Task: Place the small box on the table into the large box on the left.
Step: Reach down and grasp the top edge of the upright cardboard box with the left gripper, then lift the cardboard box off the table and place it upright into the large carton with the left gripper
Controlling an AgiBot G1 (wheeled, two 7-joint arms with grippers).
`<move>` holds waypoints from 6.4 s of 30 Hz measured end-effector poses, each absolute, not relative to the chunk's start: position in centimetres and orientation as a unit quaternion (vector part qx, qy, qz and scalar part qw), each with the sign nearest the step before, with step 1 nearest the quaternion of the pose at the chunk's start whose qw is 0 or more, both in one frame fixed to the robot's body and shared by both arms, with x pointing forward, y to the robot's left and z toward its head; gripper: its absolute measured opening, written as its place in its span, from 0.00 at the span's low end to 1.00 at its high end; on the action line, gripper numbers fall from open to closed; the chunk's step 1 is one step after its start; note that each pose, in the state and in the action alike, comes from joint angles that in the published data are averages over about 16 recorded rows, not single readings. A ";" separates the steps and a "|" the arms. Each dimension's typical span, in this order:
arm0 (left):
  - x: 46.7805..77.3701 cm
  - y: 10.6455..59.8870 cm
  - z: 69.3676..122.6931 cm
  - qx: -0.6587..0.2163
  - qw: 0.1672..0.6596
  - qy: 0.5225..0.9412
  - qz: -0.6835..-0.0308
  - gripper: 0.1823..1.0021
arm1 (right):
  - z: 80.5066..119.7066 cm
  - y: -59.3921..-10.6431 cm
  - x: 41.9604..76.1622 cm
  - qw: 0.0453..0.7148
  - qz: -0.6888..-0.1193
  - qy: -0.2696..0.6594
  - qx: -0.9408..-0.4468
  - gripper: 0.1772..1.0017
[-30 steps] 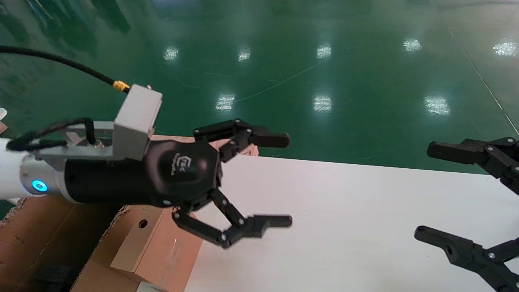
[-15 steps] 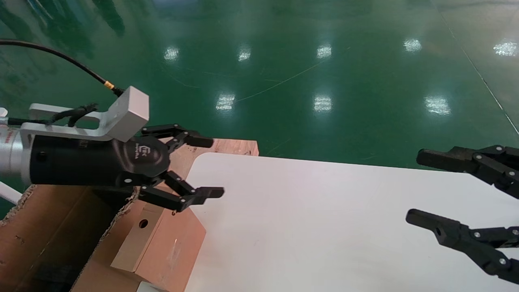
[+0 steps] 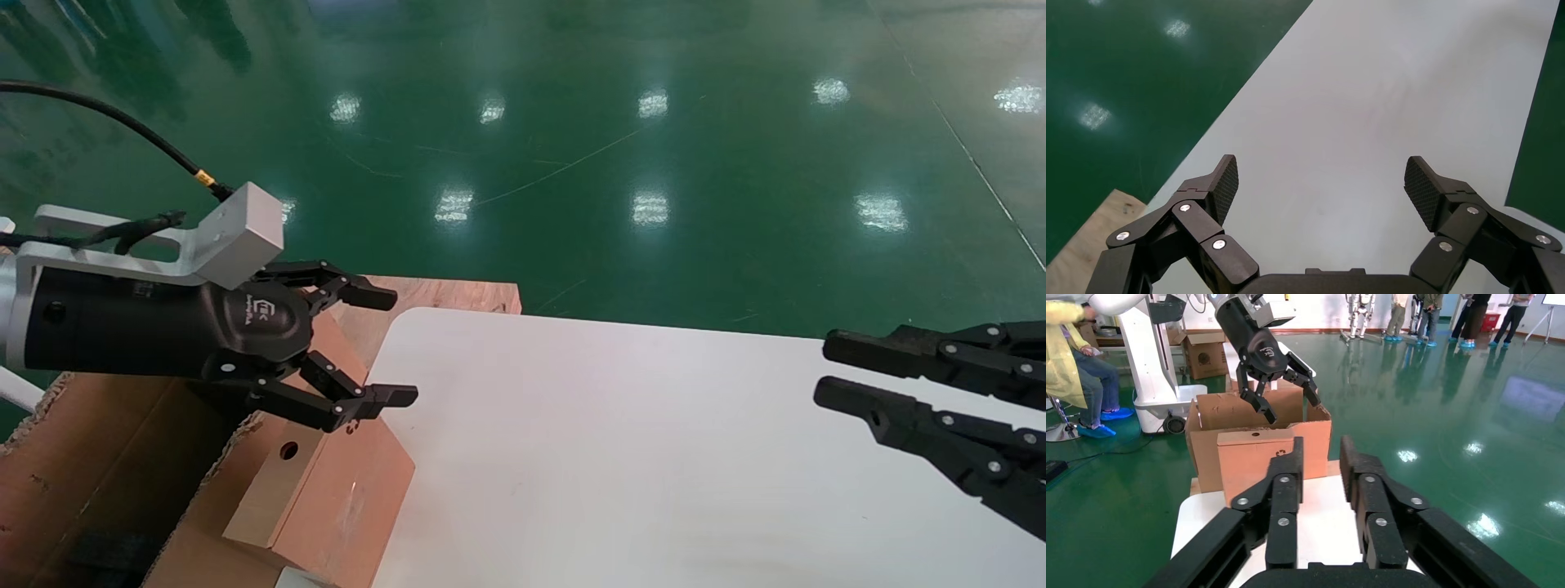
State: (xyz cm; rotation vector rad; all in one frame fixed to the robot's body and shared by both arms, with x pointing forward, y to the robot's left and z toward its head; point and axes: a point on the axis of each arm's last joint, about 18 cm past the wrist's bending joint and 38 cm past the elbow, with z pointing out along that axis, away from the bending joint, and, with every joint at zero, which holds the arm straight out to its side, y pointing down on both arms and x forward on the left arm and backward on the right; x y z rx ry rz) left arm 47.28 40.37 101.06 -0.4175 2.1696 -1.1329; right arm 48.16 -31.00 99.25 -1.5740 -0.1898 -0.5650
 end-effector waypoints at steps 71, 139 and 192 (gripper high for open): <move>54.2 39.5 99.3 -0.541 0.192 0.797 -0.188 1.00 | 99.2 -31.0 48.2 0.666 -0.250 -0.084 -0.697 0.02; 55.1 39.1 97.6 -0.556 0.155 0.806 -0.134 1.00 | 99.2 -31.0 48.2 0.667 -0.251 -0.083 -0.697 0.46; 55.1 39.1 97.6 -0.556 0.152 0.806 -0.135 0.22 | 99.2 -31.0 48.2 0.667 -0.251 -0.083 -0.697 1.00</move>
